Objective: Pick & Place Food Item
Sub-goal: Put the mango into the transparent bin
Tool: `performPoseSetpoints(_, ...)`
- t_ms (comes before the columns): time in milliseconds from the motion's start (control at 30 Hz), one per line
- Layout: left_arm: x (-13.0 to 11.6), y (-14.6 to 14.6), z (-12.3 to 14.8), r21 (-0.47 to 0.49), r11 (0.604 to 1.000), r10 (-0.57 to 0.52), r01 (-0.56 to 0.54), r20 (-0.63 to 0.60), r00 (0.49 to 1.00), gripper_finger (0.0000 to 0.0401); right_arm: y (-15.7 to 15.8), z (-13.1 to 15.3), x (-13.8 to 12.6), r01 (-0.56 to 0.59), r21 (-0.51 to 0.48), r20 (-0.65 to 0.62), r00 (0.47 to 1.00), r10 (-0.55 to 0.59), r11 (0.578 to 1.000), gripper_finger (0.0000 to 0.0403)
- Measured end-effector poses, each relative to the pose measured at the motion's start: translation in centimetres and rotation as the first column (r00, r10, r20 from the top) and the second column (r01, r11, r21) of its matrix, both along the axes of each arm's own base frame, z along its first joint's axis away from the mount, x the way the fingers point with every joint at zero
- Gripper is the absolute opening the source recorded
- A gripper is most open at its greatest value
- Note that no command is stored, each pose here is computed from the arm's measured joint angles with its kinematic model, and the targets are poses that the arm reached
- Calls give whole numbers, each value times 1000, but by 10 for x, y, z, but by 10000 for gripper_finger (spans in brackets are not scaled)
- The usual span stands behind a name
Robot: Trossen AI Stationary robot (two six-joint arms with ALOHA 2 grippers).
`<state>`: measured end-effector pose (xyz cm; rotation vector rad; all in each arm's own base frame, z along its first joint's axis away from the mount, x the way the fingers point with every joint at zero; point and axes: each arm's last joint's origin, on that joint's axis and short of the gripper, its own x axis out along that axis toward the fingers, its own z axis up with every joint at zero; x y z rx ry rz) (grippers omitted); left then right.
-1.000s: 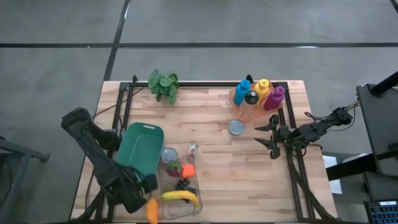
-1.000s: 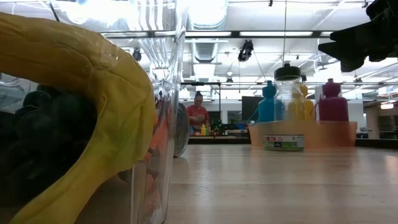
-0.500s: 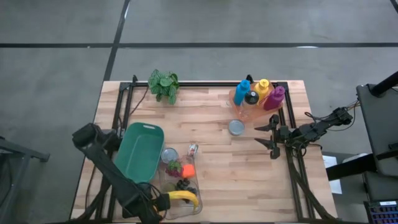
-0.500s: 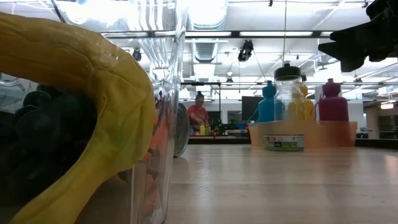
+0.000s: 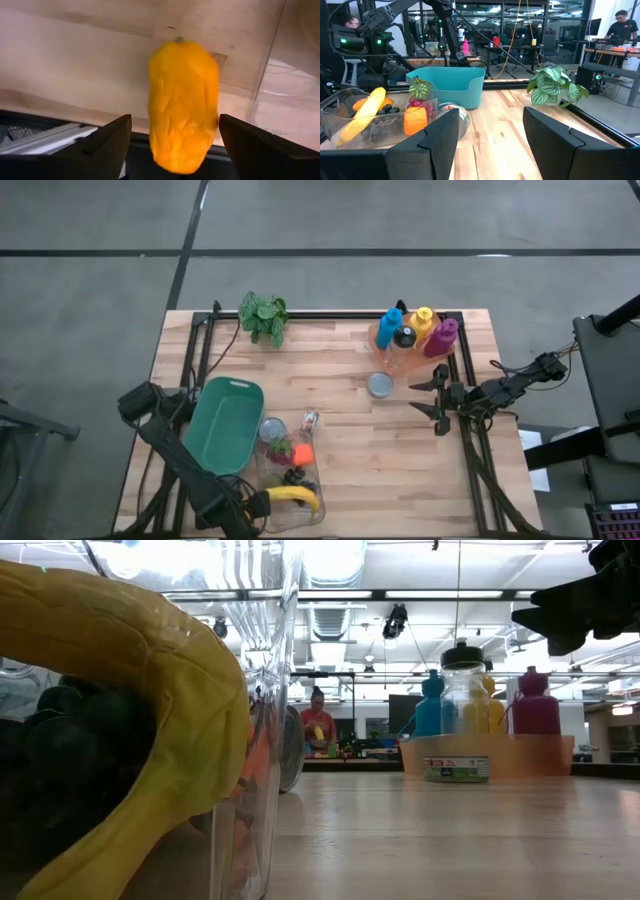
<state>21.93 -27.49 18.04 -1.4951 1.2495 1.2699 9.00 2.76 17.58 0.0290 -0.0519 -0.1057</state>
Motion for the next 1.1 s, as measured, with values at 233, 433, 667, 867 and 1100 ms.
performPoseSetpoints(233,-1,3,-14,-4,1000,8,-8,30,1000,306,0,0,0,0,0,0,1000,0,1000,217)
performPoseSetpoints(433,-3,6,-22,-10,1000,10,-9,46,999,306,0,0,0,0,0,0,1000,0,1000,217)
performPoseSetpoints(667,-3,5,-22,-10,1000,8,-8,45,999,306,0,0,0,0,0,0,1000,0,1000,217)
performPoseSetpoints(867,-4,5,-22,-8,1000,3,-2,51,999,275,0,0,0,0,0,0,1000,0,1000,217)
performPoseSetpoints(1100,-4,4,-22,-11,1000,0,1,46,999,214,0,0,0,0,0,0,1000,0,1000,217)
